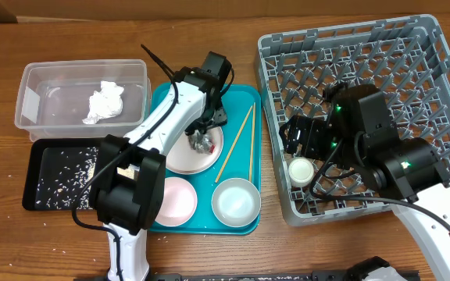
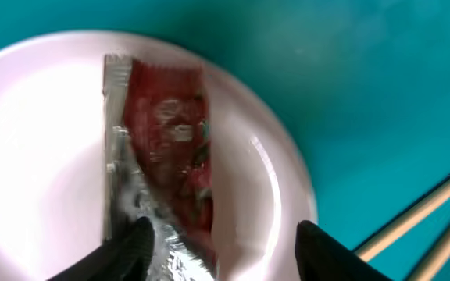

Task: Sort waste into correct bins and load items into the dishwasher
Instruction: 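Grasp the red wrapper on the white plate with the left gripper, then carry the red wrapper over the clear bin and release it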

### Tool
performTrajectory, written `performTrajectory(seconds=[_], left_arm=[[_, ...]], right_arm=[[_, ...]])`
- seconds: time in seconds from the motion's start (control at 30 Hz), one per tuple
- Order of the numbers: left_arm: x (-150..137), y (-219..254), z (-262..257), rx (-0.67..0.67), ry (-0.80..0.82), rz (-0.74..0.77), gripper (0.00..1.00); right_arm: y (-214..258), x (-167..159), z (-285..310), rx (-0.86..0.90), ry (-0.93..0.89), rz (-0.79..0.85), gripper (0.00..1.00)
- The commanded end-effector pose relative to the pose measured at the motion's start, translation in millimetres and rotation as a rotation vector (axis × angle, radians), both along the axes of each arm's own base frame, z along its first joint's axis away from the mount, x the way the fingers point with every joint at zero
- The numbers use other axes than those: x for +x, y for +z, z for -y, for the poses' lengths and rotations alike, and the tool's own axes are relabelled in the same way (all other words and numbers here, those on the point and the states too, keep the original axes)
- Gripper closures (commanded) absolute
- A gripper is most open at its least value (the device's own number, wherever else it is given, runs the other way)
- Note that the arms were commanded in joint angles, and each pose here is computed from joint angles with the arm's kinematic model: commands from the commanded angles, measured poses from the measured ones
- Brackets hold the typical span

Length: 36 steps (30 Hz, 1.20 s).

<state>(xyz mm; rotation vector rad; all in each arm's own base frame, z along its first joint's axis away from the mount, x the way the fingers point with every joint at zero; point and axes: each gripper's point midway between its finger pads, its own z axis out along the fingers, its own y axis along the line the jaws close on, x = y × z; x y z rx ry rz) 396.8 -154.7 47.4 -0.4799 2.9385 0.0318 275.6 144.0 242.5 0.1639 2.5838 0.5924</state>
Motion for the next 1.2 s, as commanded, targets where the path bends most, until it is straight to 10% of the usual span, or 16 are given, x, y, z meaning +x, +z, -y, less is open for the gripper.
performTrajectory(seconds=[0.0,0.23,0.6,0.67,0.83,1.17], left_arm=[[8.4,22.3,4.1,-0.074,0.034,0.029,0.37],[16.8,75.7,3.1,-0.106,-0.022,0.104,0.24],[-31.3,-25.3,-14.6,-0.006,-0.027,-0.172,0.26],[-33.6,-29.7,-15.5,0.000,-0.027,-0.188,0.35],[-26.8,-16.2,-14.2,-0.016,-0.024,-0.167,0.96],[23.0,115.1,-56.5,-0.051,-0.017,0.051,0.96]], right_arm=[[1.2,0.5,-1.0,-0.002,0.005,0.008,0.05],[0.7,-0.1,-0.8,-0.003,0.005,0.005,0.05],[-0.3,-0.2,-0.8,-0.005,0.005,0.001,0.05],[-0.2,-0.1,-0.8,-0.005,0.005,0.002,0.05],[-0.3,-0.1,-0.7,-0.005,0.005,0.002,0.05],[-0.2,-0.1,-0.7,-0.005,0.005,0.002,0.05]])
